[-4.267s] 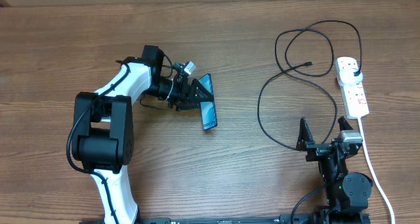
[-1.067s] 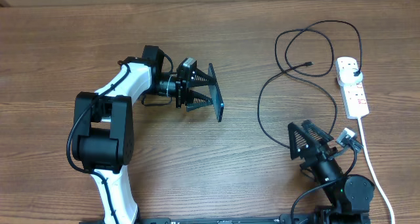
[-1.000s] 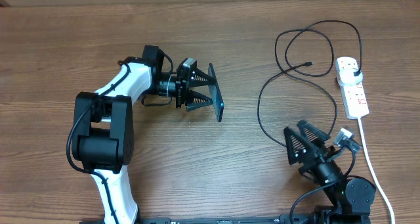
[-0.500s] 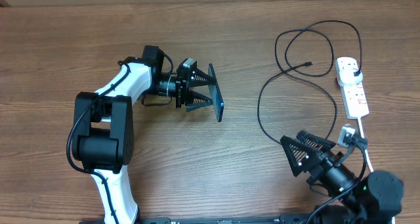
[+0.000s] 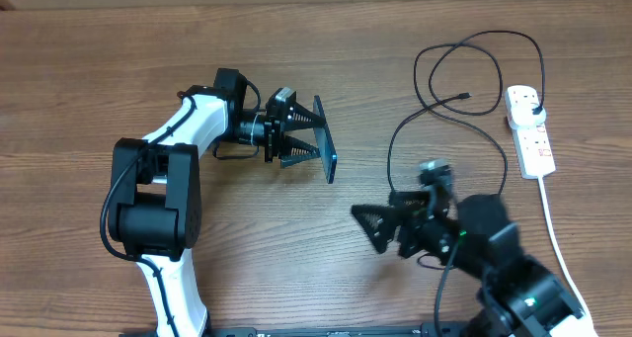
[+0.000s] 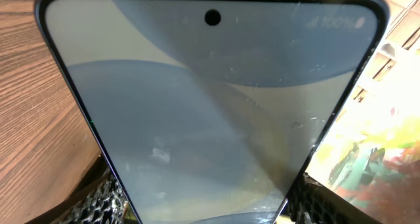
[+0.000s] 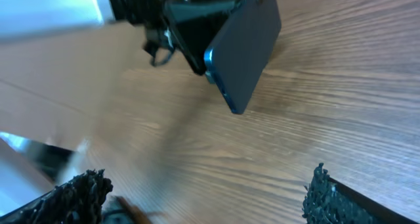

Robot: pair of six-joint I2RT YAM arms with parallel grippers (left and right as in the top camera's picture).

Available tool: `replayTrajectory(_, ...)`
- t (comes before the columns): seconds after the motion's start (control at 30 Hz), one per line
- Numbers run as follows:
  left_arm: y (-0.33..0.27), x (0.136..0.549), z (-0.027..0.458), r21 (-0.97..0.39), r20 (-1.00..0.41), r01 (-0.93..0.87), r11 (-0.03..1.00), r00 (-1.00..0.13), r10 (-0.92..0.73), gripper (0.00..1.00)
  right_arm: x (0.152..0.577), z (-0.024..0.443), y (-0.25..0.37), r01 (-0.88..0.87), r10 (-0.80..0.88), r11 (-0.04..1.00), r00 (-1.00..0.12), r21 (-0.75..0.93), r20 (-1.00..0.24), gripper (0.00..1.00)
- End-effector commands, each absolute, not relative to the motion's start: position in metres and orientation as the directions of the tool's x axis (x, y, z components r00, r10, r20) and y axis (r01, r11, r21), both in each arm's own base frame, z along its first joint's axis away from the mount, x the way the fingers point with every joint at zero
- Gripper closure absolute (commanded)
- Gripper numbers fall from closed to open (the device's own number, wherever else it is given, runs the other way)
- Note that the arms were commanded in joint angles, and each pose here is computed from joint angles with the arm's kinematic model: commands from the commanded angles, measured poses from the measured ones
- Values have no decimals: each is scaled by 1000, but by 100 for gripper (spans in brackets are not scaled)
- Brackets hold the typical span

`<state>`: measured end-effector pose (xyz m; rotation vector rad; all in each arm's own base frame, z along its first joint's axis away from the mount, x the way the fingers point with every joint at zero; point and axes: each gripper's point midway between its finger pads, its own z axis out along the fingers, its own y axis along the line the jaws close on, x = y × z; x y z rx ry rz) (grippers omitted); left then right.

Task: Plug charger to phone and switch on socket
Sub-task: 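Move the right gripper to the phone's lower edge and grasp it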

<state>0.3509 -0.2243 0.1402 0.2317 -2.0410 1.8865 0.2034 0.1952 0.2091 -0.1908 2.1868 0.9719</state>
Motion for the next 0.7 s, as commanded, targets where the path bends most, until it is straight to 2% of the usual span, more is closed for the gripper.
replayTrajectory(0.0, -227, 349, 147, -928, 373, -370, 48, -917, 142, 31, 229, 215, 186, -341, 125, 861, -577, 377, -807, 0)
replayTrajectory(0.23, -227, 349, 147, -927, 374, -371, 48, -916, 142, 31, 242, 223, 232, -405, 139, 829, -517, 384, -845, 0)
replayTrajectory(0.47, -227, 349, 147, -927, 374, -371, 48, -917, 142, 31, 262, 196, 255, -421, 72, 848, -510, 321, -857, 0)
replayTrajectory(0.6, -227, 349, 147, -927, 374, -371, 48, -916, 142, 31, 279, 177, 270, -457, -17, 862, -457, 218, -889, 25)
replayTrajectory(0.67, -227, 349, 147, -927, 374, -371, 48, -916, 142, 31, 292, 172, 266, -401, -1, 896, -433, 192, -901, 28)
